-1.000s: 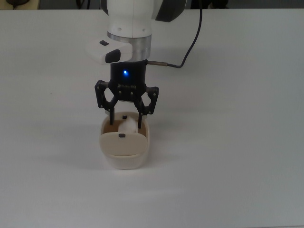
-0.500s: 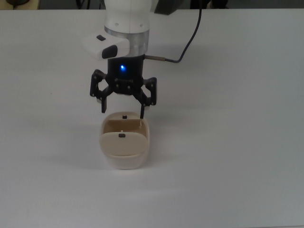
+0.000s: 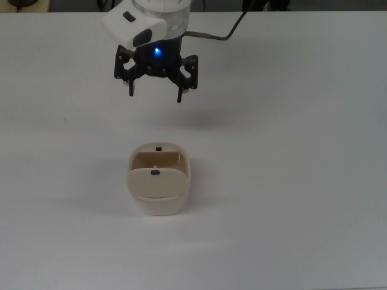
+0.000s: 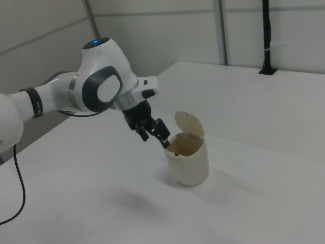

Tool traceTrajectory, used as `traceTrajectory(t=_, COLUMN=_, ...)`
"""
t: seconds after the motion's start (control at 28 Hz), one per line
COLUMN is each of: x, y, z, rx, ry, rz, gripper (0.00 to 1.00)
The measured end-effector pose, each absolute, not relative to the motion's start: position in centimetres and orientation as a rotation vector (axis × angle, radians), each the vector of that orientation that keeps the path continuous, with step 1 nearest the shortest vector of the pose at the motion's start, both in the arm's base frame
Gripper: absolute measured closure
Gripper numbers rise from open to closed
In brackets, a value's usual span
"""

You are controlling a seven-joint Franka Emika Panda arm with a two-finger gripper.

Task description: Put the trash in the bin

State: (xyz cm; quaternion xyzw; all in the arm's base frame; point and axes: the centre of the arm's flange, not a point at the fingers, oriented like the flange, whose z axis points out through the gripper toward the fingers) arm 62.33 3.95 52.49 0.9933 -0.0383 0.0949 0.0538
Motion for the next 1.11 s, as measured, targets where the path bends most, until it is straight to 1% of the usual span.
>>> traceTrajectory(t=0.29, x=60.2, y=3.6, z=53.4, rx=3.018, ry=-0.128, rz=0.12, gripper=0.0)
traceTrajectory(t=0.39, x=59.2, y=3.3, z=54.5, rx=3.019, ry=-0.132, rz=0.087, gripper=0.0)
traceTrajectory(t=0.61, x=57.5, y=1.9, z=57.0, rx=3.046, ry=-0.094, rz=0.077, gripper=0.0)
traceTrajectory(t=0.82, x=56.4, y=-0.4, z=59.4, rx=3.105, ry=-0.112, rz=0.125, gripper=0.0)
traceTrajectory(t=1.11, x=55.6, y=-0.8, z=60.7, rx=3.113, ry=-0.119, rz=0.148, gripper=0.0)
